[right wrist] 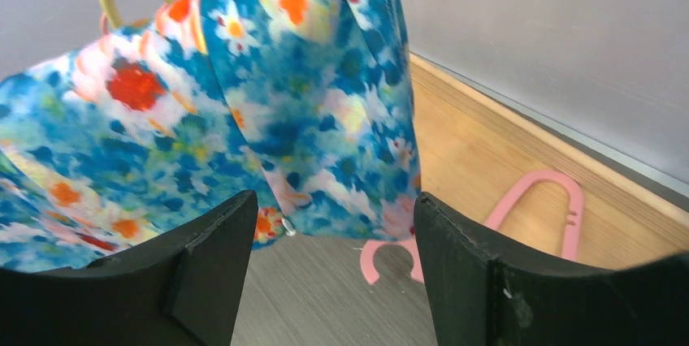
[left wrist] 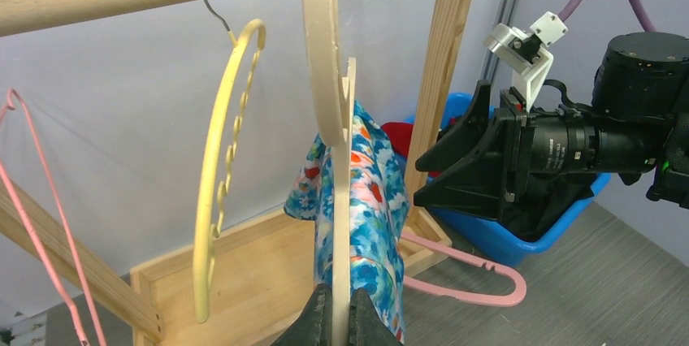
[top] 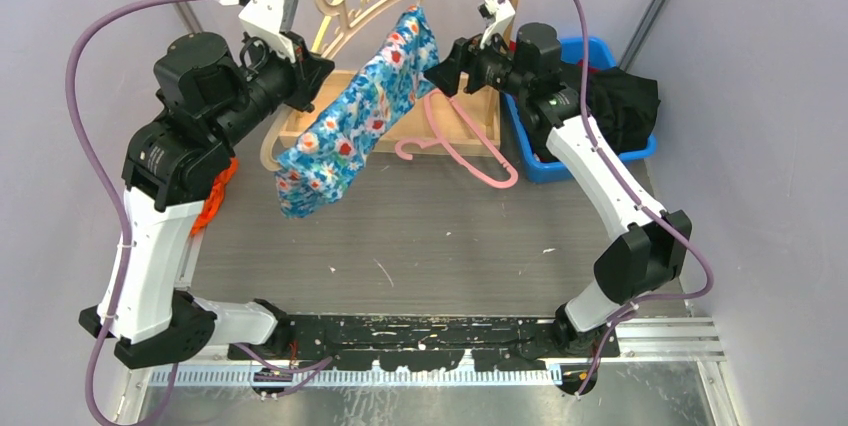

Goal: Remove the skirt from the hanger

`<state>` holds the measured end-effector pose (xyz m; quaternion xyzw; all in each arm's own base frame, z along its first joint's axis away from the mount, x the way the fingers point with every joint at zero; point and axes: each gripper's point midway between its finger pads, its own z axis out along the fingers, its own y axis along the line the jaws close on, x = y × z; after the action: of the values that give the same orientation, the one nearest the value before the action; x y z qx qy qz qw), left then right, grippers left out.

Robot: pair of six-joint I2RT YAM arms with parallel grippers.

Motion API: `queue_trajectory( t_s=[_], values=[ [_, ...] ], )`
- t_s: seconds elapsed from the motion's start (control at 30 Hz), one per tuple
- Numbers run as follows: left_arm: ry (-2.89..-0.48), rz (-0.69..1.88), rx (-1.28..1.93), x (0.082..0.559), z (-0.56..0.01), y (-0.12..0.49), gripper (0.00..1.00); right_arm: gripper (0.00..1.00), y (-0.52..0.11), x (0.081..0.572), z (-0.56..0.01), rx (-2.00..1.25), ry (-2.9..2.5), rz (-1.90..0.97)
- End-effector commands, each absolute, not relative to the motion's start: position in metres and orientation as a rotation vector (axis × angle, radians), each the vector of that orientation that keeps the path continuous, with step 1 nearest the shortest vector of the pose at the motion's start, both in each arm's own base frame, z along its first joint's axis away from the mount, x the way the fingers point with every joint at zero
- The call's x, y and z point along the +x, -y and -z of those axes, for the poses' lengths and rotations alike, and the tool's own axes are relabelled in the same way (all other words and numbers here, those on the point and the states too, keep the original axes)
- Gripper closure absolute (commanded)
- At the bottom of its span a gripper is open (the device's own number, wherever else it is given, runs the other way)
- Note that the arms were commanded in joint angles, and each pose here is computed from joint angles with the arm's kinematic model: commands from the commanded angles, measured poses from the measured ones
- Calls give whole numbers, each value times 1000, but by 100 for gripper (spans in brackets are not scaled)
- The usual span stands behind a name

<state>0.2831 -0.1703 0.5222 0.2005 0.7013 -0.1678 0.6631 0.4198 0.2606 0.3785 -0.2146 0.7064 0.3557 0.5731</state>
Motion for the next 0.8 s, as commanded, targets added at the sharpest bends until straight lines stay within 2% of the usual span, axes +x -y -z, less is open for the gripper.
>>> queue_trajectory(
  t_s=[0.0, 0.4, 0.77],
  values=[
    [-1447, 405, 431, 273, -563, 166, 100, 25, -266, 414, -424, -537, -1508, -897],
    [-1419, 422, 420, 258, -574, 158, 100, 25, -258, 454, -398, -519, -1554, -926],
    [-1427, 421, 427, 261, -571, 161, 100, 33, -272, 438, -409, -511, -1534, -1106]
  ],
)
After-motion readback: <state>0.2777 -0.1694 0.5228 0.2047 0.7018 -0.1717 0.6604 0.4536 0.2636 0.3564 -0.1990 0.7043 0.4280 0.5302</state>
